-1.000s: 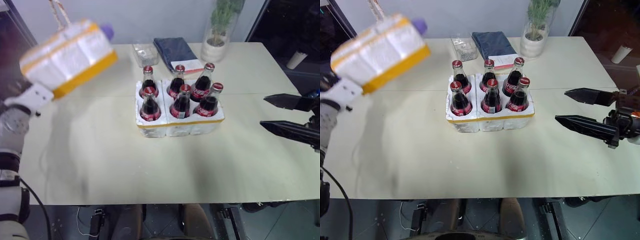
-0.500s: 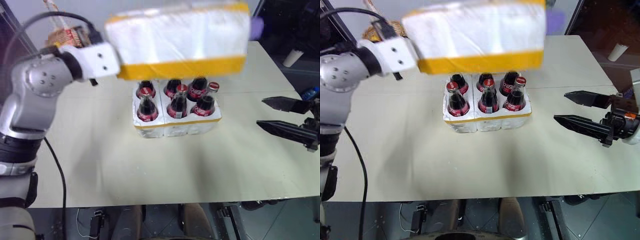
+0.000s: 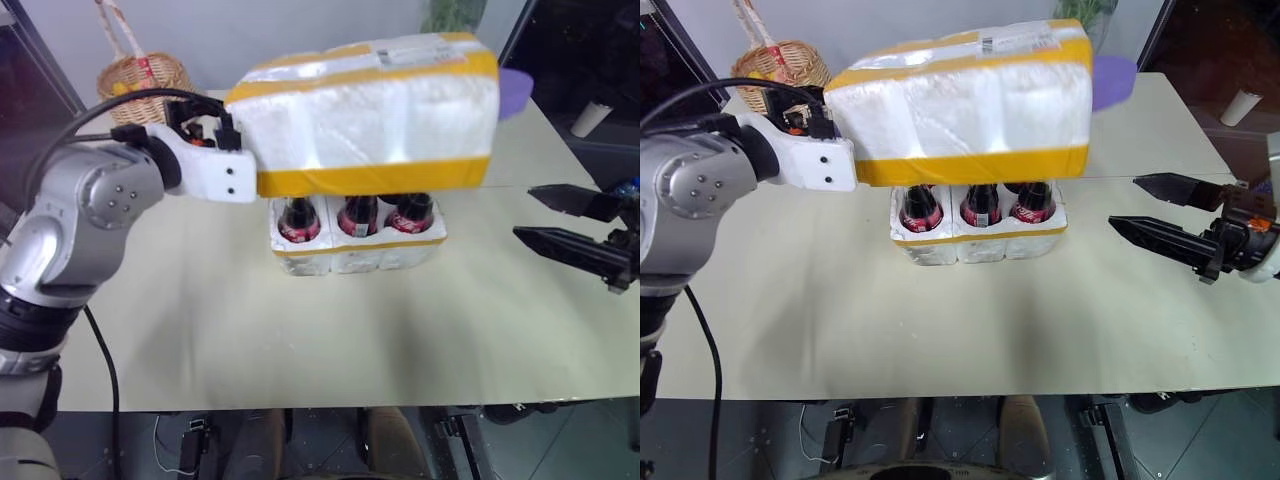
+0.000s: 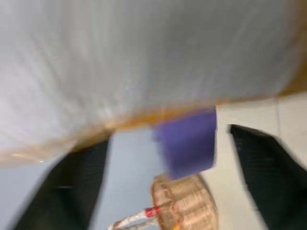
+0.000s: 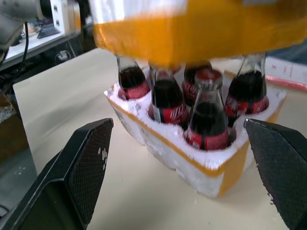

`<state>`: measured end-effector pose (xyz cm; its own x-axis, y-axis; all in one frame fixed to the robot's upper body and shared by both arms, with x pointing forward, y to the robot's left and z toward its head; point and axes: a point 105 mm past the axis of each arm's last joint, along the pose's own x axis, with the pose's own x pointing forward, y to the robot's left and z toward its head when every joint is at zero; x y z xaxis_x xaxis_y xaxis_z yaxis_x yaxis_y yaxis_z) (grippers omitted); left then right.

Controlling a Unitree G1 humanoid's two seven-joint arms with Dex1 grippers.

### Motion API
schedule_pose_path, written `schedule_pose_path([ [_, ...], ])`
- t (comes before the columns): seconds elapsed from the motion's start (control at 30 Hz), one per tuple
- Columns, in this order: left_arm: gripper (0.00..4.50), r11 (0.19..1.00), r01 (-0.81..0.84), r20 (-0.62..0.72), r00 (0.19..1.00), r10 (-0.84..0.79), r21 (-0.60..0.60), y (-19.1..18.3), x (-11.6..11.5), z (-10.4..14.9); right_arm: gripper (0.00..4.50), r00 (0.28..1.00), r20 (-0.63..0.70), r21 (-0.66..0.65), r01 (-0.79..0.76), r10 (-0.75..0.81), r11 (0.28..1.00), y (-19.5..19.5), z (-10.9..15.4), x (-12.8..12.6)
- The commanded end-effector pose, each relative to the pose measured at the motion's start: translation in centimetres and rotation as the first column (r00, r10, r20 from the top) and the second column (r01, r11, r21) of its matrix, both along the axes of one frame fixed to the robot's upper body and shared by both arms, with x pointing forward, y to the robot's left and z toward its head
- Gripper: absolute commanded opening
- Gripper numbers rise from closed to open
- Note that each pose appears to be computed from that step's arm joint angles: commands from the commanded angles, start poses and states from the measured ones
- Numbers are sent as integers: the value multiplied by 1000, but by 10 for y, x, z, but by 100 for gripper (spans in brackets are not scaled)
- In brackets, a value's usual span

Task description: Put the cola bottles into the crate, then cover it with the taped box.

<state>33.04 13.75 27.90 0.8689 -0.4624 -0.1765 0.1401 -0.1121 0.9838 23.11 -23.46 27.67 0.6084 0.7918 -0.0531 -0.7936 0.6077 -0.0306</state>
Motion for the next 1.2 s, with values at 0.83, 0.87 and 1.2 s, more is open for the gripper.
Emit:
schedule_pose_path([
  [0.83, 443, 666, -253, -674, 538, -507, -702, 83, -62, 10, 450, 999, 3, -32, -48, 48, 998, -4, 7, 4],
  [0.87, 443, 649, -262, -670, 524, -525, -714, 83, -60, 14, 450, 999, 4, -38, -49, 49, 998, -4, 7, 4],
  [1.2, 443, 649, -288, -704, 405, -583, -704, 80, -50, 9, 450, 999, -23, -84, -46, 44, 995, -9, 2, 4],
])
